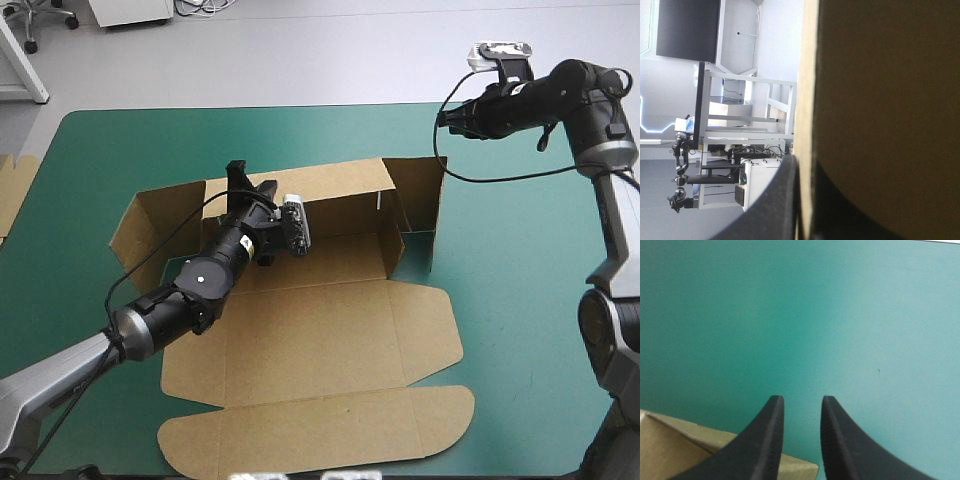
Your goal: Fold the box
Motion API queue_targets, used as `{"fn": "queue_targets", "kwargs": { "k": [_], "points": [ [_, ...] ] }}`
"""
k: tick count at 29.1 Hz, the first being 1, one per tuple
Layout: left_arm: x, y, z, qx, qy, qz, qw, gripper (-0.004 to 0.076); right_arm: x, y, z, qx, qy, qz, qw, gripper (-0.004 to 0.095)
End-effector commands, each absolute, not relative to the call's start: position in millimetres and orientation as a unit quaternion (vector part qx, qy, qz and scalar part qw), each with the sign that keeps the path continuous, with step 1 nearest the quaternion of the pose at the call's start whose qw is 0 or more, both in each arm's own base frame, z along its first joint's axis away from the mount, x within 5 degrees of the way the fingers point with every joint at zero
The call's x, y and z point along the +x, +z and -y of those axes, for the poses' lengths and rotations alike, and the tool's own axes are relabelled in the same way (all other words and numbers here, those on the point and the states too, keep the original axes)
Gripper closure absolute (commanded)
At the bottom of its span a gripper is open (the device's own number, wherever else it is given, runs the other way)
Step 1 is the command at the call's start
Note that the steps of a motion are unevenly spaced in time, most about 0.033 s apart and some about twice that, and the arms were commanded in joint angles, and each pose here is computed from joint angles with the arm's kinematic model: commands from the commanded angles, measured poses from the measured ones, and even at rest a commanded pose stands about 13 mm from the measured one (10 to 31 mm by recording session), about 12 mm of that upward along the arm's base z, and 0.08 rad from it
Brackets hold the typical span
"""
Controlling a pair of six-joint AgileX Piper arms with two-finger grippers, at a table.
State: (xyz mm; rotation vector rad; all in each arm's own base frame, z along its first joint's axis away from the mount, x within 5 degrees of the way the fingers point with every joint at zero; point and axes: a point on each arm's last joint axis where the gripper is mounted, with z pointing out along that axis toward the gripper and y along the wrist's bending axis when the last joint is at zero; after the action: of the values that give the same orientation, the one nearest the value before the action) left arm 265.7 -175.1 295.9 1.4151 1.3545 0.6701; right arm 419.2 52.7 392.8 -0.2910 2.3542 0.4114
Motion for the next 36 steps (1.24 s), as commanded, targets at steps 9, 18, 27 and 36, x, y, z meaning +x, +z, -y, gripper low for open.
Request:
{"fn": "queue_targets", "kwargs": {
  "k": [9,18,27,36],
  "points": [
    [263,308,175,0.571,0.277,-0.562,0.53,0.0734,450,370,-63,-0.125,0.229,-0.914,0.311,0.0847],
    [264,307,176,0.573,0.277,-0.563,0.528,0.0734,429,363,-73,-0.154,0.246,-0.919,0.268,0.0872],
    [265,304,177,0.578,0.281,-0.56,0.523,0.0734,373,357,-83,-0.183,0.281,-0.898,0.284,0.0872],
    [265,304,177,0.578,0.281,-0.56,0.523,0.0734,334,336,-91,-0.194,0.351,-0.847,0.349,0.0872]
  ]
}}
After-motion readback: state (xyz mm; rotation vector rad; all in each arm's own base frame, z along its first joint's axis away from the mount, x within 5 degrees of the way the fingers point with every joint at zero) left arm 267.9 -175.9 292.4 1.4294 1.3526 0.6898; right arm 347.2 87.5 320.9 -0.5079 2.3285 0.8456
